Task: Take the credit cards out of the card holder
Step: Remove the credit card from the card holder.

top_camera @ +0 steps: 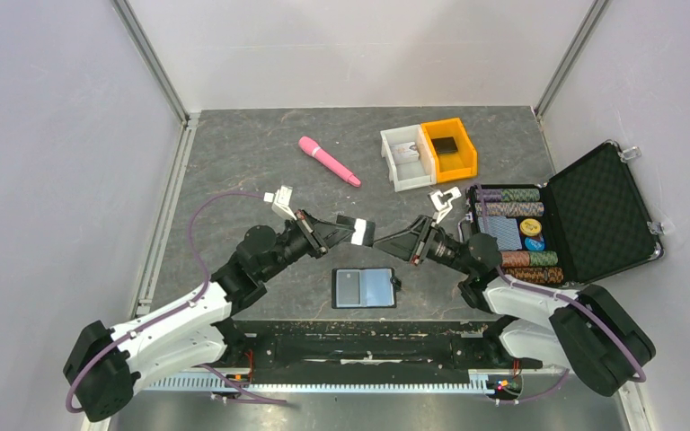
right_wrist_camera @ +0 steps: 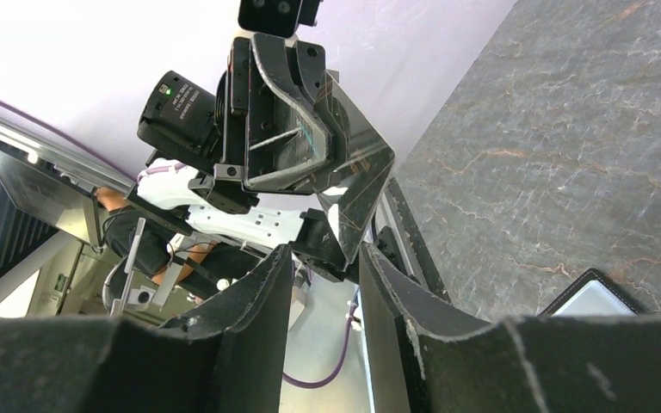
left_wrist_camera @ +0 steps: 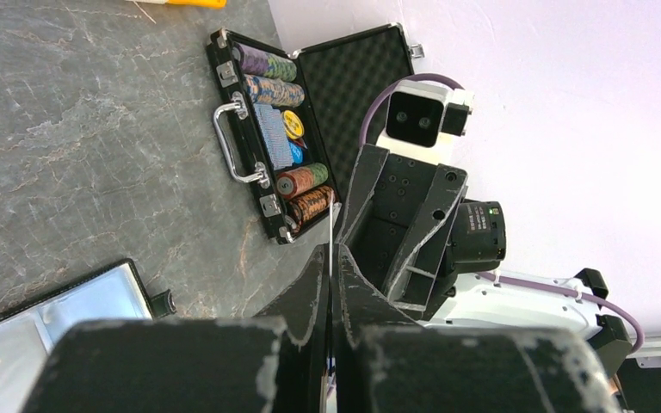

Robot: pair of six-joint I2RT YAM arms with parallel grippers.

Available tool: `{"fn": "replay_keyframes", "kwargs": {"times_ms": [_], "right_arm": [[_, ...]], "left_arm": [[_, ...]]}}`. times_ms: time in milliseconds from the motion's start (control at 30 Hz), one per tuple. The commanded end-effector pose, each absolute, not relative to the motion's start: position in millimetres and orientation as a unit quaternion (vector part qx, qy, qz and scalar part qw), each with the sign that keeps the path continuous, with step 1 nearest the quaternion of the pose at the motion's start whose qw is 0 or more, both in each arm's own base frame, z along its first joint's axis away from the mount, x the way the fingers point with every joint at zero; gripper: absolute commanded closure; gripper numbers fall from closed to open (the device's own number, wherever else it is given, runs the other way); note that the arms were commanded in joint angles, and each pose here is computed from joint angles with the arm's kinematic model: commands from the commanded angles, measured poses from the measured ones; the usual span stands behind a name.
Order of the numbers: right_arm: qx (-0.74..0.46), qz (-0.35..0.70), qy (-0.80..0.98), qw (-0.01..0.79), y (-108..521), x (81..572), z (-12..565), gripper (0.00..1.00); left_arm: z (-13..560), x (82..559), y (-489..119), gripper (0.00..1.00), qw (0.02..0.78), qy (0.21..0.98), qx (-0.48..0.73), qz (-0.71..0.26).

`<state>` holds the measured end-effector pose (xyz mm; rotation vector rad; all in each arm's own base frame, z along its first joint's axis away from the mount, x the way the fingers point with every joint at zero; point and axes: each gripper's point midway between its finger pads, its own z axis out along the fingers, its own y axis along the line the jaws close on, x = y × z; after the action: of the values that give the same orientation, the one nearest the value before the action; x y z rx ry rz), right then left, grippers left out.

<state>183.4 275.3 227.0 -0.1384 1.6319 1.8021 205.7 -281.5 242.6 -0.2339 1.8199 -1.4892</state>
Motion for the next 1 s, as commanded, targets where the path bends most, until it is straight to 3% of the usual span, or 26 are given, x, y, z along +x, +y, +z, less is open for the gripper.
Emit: {"fn": "replay_keyframes", "kwargs": {"times_ms": [0, 167, 333, 400, 467, 567, 733, 800, 967], "right_arm": [[-0.060, 0.704, 0.606, 0.366, 281.5, 188.0, 247.6, 0.62], [-0.053, 0.703, 0.608, 0.365, 284.7, 190.5, 245.8, 0.66], [-0.046, 0.709, 0.597, 0.373, 282.9, 191.8, 250.3, 0.97], [-0.045, 0.710, 0.593, 0.378, 282.3, 193.0, 251.7, 1.00], [-0.049, 0.706, 0.593, 0.384, 282.7, 194.6, 251.8, 1.00], [-0.055, 0.690, 0.602, 0.398, 279.8, 201.6, 248.7, 1.00], [-0.093, 0.632, 0.649, 0.414, 268.6, 227.3, 237.9, 1.00], [-0.115, 0.595, 0.676, 0.419, 262.6, 242.1, 234.2, 1.00], [-0.144, 0.509, 0.731, 0.431, 233.2, 286.6, 229.5, 1.00]], "left_arm": [[264.5, 211.9, -280.8, 0.98, 0.401, 0.683, -0.101, -0.602], [264.0, 212.0, -281.5, 0.98, 0.401, 0.684, -0.099, -0.601], [260.9, 211.9, -280.3, 0.98, 0.402, 0.686, -0.100, -0.598], [258.4, 212.1, -279.3, 0.96, 0.403, 0.689, -0.100, -0.595], [255.3, 211.8, -278.1, 0.83, 0.402, 0.693, -0.102, -0.590], [247.9, 212.8, -273.4, 0.45, 0.406, 0.705, -0.105, -0.572], [230.8, 212.3, -258.2, 0.08, 0.412, 0.748, -0.102, -0.510], [224.7, 208.8, -253.7, 0.00, 0.410, 0.768, -0.086, -0.484], [209.2, 202.1, -239.5, 0.00, 0.403, 0.817, -0.042, -0.411]]}}
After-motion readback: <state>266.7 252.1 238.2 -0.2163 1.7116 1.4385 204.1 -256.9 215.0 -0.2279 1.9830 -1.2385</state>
